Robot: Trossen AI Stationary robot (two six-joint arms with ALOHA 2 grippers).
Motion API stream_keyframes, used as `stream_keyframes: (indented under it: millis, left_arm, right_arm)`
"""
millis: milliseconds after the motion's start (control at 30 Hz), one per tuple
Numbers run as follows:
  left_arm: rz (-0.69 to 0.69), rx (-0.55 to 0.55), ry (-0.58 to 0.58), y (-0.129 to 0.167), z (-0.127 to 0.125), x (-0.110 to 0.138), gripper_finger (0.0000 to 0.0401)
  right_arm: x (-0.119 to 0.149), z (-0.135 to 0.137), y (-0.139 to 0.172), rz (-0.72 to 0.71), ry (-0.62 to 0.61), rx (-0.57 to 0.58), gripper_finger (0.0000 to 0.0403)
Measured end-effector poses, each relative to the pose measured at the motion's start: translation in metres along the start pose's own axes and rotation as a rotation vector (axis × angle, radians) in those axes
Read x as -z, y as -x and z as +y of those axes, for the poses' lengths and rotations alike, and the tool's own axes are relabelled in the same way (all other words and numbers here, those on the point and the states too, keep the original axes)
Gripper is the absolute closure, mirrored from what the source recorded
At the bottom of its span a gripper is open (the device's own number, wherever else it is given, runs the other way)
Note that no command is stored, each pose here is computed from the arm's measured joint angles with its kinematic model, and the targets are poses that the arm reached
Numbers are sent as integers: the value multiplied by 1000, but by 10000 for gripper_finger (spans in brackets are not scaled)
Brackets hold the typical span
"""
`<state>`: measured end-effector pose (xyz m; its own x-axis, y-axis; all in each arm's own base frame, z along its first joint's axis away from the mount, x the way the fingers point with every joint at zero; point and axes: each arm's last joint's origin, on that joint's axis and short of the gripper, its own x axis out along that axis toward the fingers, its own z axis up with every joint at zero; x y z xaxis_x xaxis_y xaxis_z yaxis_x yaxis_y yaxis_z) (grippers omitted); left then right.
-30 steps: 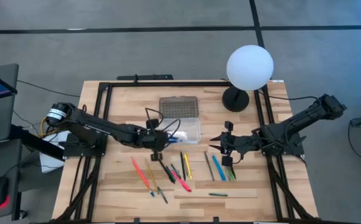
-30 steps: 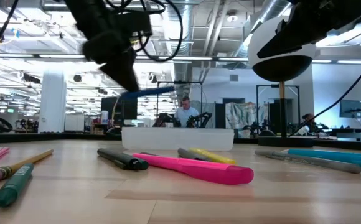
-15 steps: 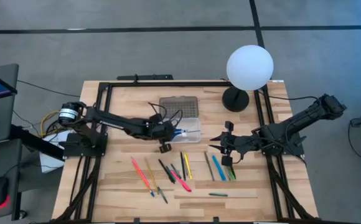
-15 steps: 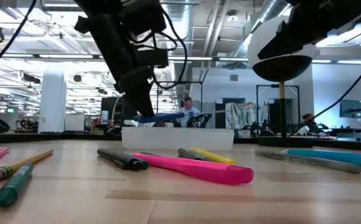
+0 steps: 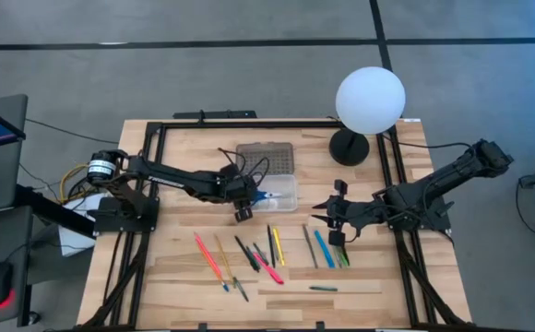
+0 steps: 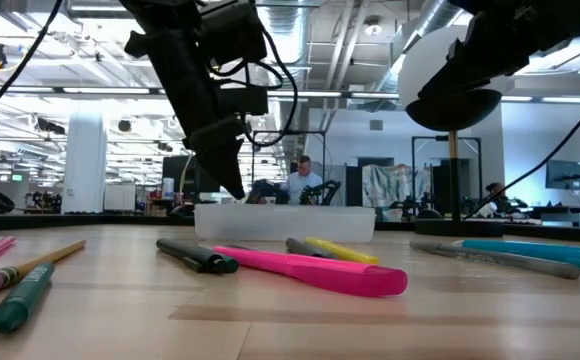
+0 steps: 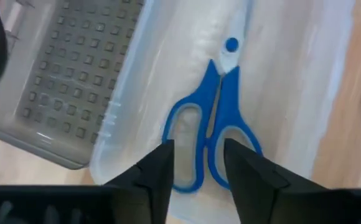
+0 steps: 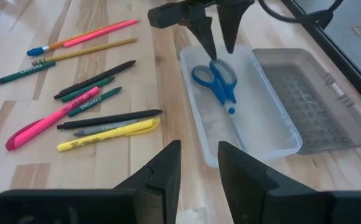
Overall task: Pick & place school supplies into a supply box
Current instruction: Put the black pen into the gray supply box
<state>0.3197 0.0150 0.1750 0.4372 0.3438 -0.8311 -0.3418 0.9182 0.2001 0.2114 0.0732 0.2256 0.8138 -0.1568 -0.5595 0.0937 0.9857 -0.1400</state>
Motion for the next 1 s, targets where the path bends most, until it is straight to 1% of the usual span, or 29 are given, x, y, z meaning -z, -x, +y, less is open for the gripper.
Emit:
stream_keyframes:
  millis: [133, 233, 333, 500, 633, 733, 833, 1000]
  left_arm:
    - [5, -7, 4, -1, 3, 0, 237]
    - [3, -7, -12, 0, 4, 0, 231]
    - [4, 8, -61, 2, 0, 0, 232]
    - [8, 38, -150, 11, -11, -3, 241]
    - [32, 51, -210, 21, -21, -5, 246]
    - [59, 44, -240, 25, -25, -3, 248]
    - [61, 12, -259, 27, -29, 0, 248]
    - [55, 4, -278, 30, -34, 2, 248]
  right_arm:
    - [2, 0, 0, 18, -20, 4, 301]
    - [9, -1, -1, 48, -82, 12, 301]
    - [21, -2, -3, 117, -177, 36, 301]
    - [39, -3, 2, 256, -374, 105, 301]
    - [50, 3, 10, 333, -527, 153, 301]
    - [57, 11, 14, 381, -618, 167, 301]
    - [65, 22, 12, 433, -670, 174, 301]
    - [79, 40, -1, 542, -690, 205, 301]
